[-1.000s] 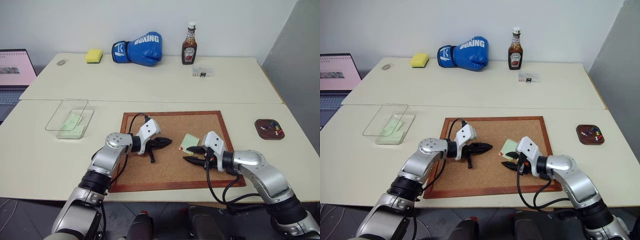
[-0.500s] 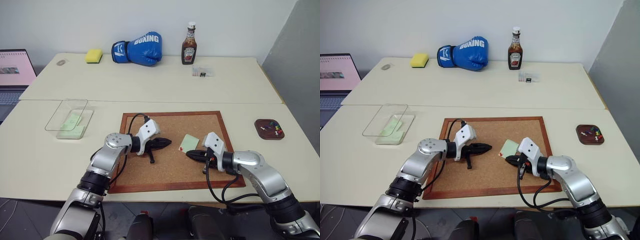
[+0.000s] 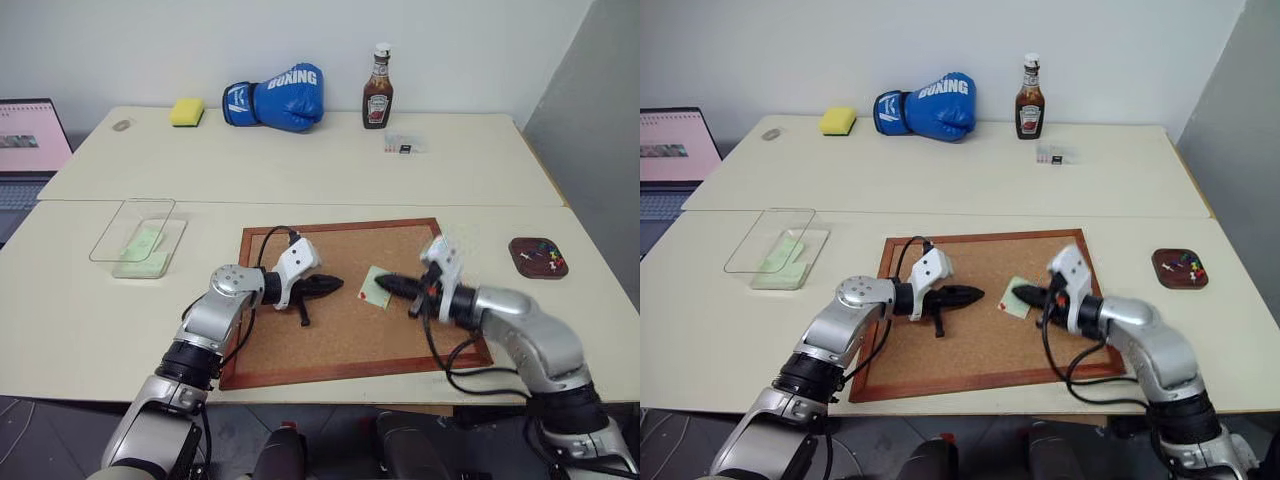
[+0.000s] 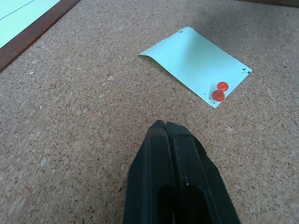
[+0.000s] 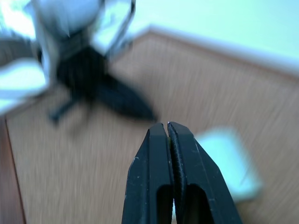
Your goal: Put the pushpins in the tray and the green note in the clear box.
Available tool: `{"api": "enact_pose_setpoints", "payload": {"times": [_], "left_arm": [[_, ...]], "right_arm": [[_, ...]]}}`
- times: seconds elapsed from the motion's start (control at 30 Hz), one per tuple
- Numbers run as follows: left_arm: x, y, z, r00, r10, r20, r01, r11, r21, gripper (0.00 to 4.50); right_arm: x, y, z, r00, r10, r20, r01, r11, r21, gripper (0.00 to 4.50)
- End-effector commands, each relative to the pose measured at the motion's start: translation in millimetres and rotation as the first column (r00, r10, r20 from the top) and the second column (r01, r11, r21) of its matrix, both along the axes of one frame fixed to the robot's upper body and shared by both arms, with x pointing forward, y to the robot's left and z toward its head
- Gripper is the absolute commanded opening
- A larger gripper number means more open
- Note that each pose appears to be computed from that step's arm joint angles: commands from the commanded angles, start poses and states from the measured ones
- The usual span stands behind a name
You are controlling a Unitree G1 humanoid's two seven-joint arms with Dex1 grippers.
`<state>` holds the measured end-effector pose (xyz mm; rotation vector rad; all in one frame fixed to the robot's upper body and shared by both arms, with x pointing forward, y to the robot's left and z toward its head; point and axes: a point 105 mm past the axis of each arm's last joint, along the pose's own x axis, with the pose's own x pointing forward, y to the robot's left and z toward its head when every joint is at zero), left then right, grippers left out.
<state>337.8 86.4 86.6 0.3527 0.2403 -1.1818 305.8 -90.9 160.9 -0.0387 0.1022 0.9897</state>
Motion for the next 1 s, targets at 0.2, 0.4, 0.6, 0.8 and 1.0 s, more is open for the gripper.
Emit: {"api": "enact_pose_setpoints", "payload": {"times": [0.2,0.4,0.6,0.8,1.0], "left_arm": [[-3,-3,-8,0.999,-0.025,-0.024,0.025,1.0,0.016,0.0],[-5,-3,-8,0.999,-0.033,-0.027,0.033,0.999,0.017,0.0],[-6,-2,-10,0.999,-0.039,-0.034,0.04,0.999,0.02,0.0],[-7,-3,-11,0.998,-0.046,-0.039,0.047,0.999,0.021,0.0],[-7,-4,-10,0.998,-0.049,-0.038,0.05,0.999,0.02,0.0]], "right_arm": [[-3,-13,23,0.997,-0.052,0.049,0.052,0.999,0.011,0.01],[11,-60,21,0.956,-0.269,0.115,0.279,0.957,-0.078,0.01],[29,-142,11,0.774,-0.61,0.173,0.633,0.757,-0.163,0.01],[34,-208,6,0.573,-0.804,0.158,0.818,0.552,-0.159,0.01],[42,-236,3,0.478,-0.873,0.098,0.876,0.466,-0.122,0.01]]}}
